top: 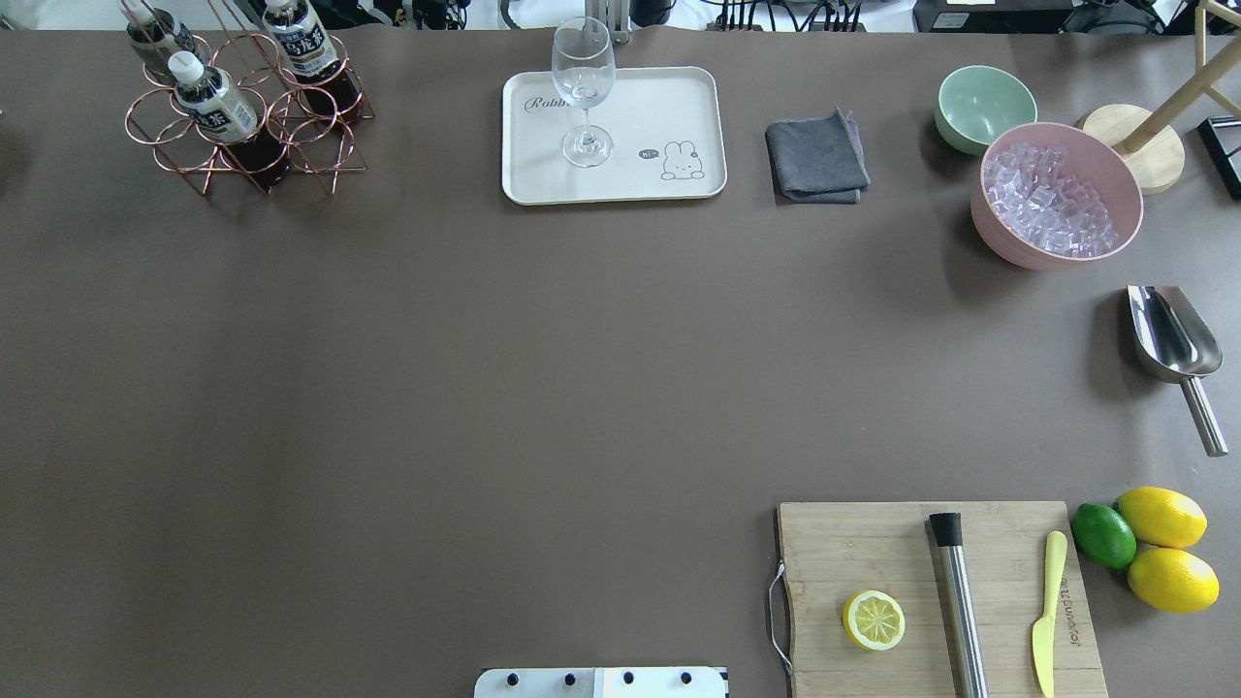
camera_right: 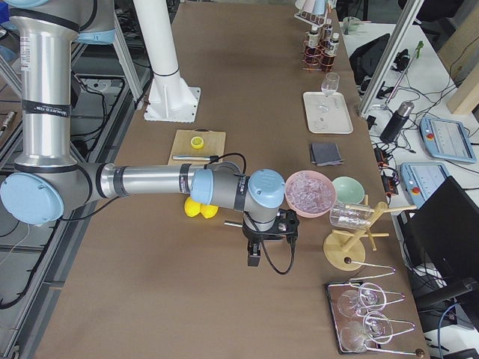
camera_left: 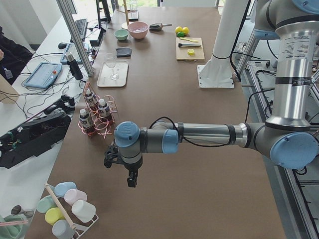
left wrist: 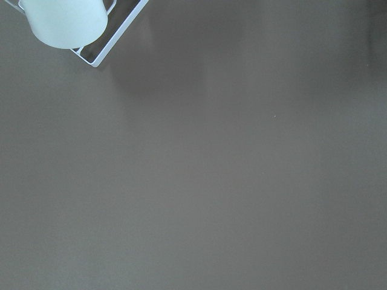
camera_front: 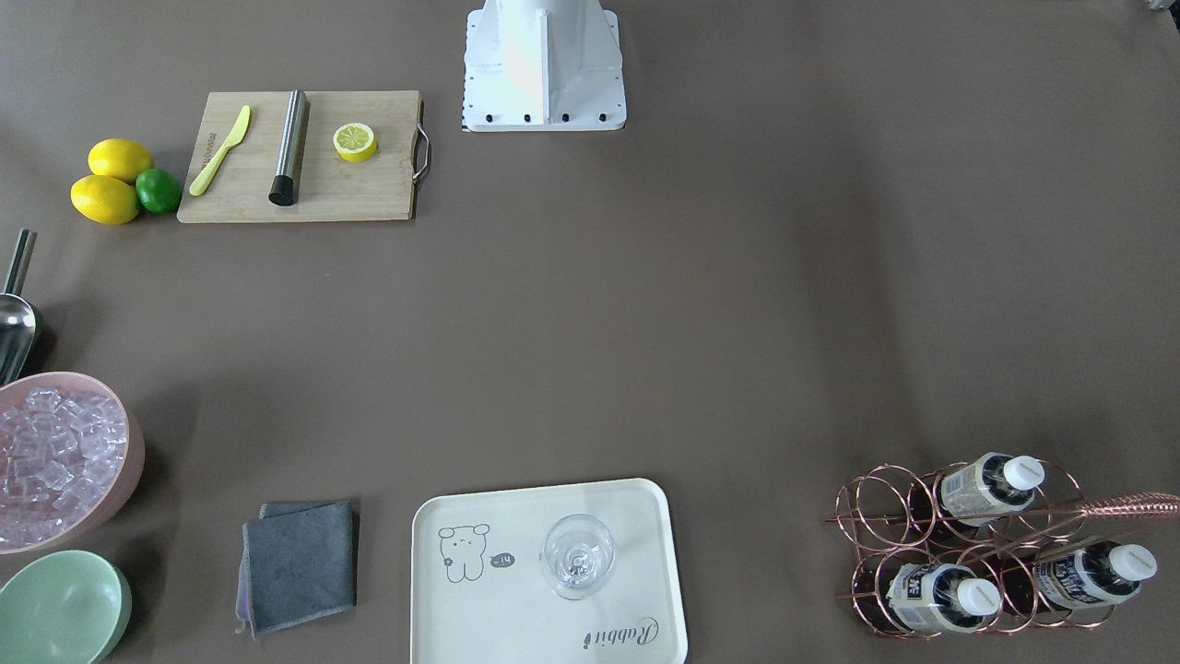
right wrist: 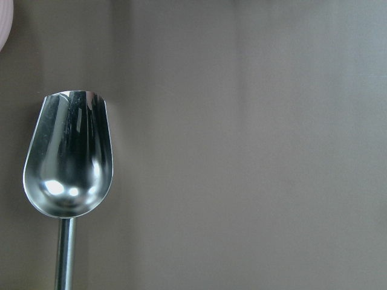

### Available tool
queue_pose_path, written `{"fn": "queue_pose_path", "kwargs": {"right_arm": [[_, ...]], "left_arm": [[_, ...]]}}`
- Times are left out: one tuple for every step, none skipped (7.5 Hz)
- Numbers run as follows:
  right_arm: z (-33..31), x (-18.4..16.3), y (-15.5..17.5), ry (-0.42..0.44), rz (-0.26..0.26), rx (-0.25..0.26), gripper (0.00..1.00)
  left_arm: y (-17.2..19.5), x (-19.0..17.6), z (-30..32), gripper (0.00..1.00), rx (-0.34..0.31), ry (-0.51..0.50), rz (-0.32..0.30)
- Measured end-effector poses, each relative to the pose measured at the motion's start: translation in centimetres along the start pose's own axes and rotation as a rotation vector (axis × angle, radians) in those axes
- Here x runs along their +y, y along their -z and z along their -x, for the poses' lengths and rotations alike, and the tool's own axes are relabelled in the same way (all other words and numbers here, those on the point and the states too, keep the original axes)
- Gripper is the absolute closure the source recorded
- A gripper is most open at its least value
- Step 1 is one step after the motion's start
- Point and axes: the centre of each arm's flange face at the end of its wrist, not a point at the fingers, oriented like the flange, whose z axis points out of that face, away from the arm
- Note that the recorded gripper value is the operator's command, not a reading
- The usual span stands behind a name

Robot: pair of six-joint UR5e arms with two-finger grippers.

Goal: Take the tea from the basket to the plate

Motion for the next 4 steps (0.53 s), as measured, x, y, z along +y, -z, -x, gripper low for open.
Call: {"fn": "queue_pose_path", "kwargs": {"right_arm": [[0.0, 0.0, 0.0, 0.0, 0.0, 0.0, 0.0], [0.0, 0.0, 0.0, 0.0, 0.0, 0.0, 0.0], [0.0, 0.0, 0.0, 0.0, 0.0, 0.0, 0.0], [0.0, 0.0, 0.0, 0.0, 0.0, 0.0, 0.0]], "left_arm": [[0.1, -0.1, -0.1, 0.02, 0.0, -0.001, -0.002], [0.23, -0.23, -0.22, 0.02, 0.0, -0.004, -0.004], [0.35, -0.31, -0.33, 0.02, 0.001, -0.006, -0.007], [0.37, -0.34, -0.36, 0.02, 0.001, -0.007, -0.007]]}}
